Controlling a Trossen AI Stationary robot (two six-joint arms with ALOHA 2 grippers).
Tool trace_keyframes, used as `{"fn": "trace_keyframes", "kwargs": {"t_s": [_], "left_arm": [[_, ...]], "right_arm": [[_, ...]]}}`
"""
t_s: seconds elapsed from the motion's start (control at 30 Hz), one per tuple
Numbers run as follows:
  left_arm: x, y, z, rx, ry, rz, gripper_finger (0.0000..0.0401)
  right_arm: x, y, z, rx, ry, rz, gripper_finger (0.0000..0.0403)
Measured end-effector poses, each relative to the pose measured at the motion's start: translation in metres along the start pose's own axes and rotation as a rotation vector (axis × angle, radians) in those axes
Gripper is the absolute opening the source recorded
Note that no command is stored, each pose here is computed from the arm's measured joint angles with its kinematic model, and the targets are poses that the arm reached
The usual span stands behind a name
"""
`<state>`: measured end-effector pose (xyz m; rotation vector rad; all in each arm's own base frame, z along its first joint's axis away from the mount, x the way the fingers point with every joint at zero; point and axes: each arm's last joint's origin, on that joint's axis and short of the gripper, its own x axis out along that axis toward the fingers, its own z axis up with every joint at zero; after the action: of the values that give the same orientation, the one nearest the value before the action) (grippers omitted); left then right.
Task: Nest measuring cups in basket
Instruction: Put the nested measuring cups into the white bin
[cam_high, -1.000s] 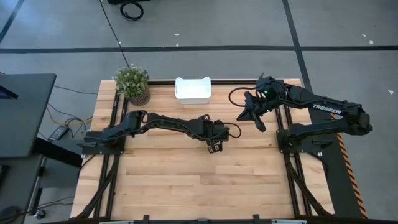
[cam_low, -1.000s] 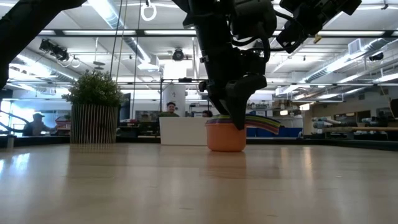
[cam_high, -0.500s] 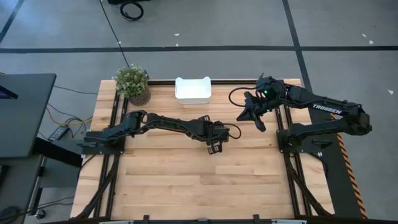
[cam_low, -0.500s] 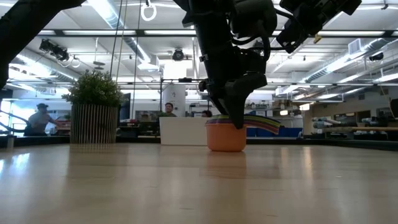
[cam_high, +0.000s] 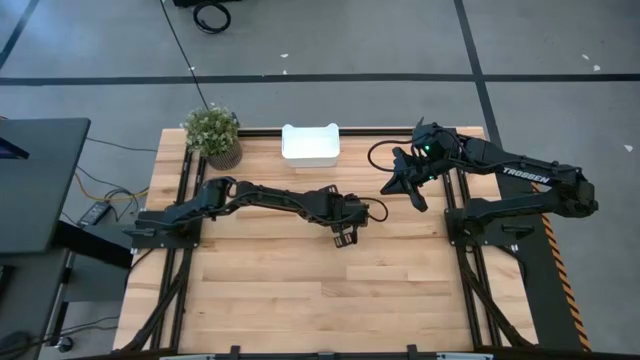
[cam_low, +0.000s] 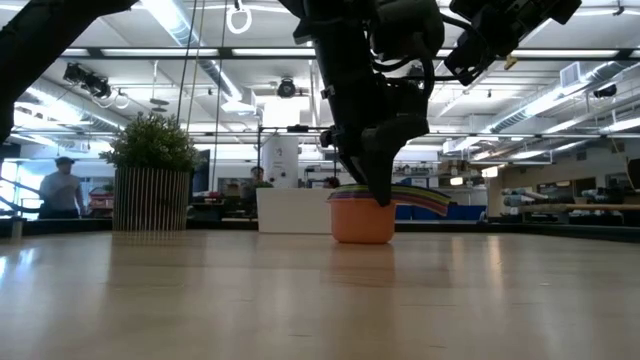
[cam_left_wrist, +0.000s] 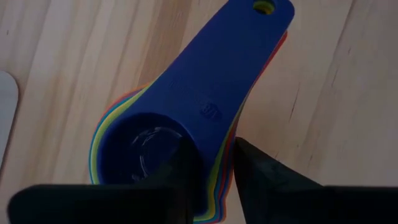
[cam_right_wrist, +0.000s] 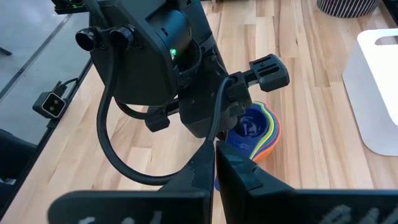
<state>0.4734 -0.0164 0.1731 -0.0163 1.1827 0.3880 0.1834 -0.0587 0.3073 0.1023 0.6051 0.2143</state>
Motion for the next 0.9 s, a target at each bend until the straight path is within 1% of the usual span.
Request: {"fn": "trace_keyframes", "kwargs": {"t_s": [0.47,0.7,0.8,0.9], "left_arm": [[0.0001,-0.0002,0.0,0.0,0.0,-0.006,0.0084],[0.0001,-0.0005,0.0001,0.0,0.002,-0.016,0.0065],[-0.0006,-0.0015,0.0006,-0.001,0.001,-0.038,0.0055],[0.0,-0.0024,-0.0001,0.003,0.002,-0.032,0.0047]], "right_arm": [[0.0,0.0,0.0,0.0,0.0,0.0,0.0023],[0.0,0.0,0.0,0.0,0.0,0.0,0.0023],[0.0,0.0,0.0,0.0,0.0,0.0,0.0023],[0.0,0.0,0.0,0.0,0.0,0.0,0.0023]]}}
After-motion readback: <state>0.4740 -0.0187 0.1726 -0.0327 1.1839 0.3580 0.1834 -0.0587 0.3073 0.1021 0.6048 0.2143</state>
